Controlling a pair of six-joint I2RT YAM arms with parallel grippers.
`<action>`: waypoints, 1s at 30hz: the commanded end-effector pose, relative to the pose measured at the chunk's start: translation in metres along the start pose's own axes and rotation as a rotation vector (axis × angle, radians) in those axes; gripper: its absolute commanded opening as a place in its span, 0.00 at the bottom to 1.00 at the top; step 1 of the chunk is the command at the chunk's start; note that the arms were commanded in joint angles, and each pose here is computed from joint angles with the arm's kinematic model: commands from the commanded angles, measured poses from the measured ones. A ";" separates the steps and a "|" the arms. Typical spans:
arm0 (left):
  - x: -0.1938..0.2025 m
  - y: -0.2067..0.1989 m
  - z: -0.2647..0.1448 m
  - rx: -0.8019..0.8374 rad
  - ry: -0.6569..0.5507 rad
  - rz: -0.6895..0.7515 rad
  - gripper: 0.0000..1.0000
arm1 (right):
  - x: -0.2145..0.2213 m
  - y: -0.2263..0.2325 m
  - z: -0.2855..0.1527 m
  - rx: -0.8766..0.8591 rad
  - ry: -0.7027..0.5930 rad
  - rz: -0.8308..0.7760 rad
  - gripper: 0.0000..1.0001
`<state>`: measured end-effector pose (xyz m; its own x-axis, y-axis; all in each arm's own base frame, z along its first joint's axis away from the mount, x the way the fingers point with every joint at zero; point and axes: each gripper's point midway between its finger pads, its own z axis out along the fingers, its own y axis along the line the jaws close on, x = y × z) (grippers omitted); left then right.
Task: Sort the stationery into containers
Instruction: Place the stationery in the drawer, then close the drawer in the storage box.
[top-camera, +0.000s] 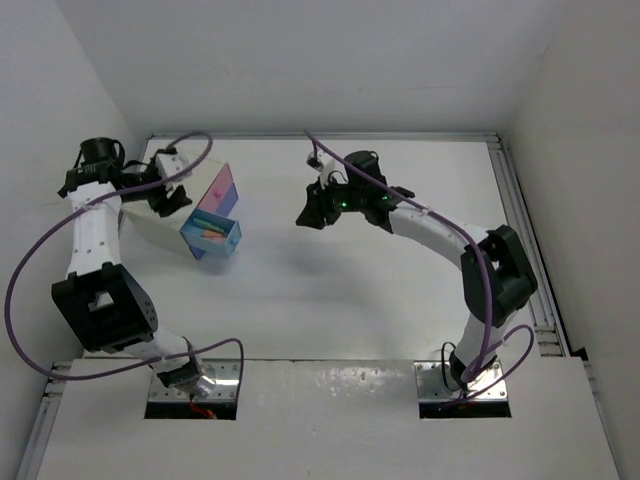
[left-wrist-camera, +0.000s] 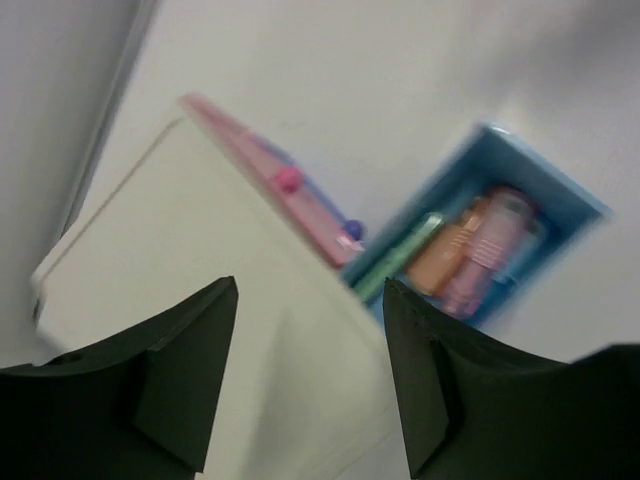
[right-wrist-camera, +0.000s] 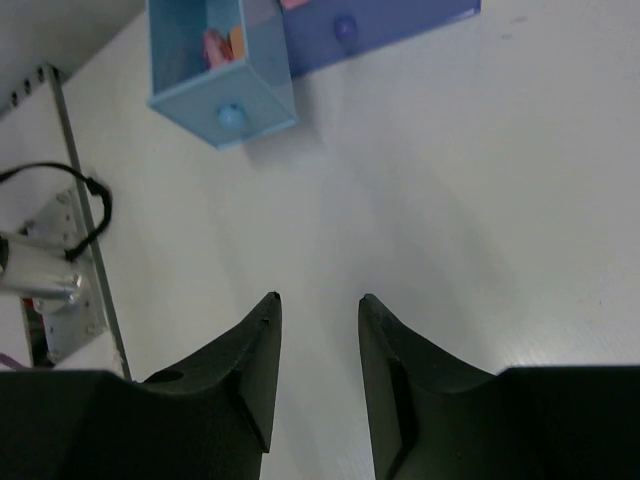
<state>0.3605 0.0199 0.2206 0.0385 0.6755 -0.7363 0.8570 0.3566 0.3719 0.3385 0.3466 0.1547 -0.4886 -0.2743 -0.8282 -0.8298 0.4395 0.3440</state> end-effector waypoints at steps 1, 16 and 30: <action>-0.035 0.081 -0.042 -0.398 -0.088 -0.287 0.65 | -0.047 0.004 0.011 -0.026 -0.139 0.044 0.36; 0.038 0.073 -0.043 -0.533 0.143 -0.627 0.62 | -0.058 0.030 0.088 -0.121 -0.175 0.216 0.19; 0.053 0.035 -0.022 -0.465 0.355 -0.599 0.58 | -0.048 0.057 0.134 -0.181 -0.183 0.310 0.13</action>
<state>0.3928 0.0794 0.1976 -0.5839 0.3953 -0.7091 0.3890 0.9029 0.1830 0.3391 0.4806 0.1208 -0.7182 -0.0741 -0.6918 -0.6651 0.3652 0.6513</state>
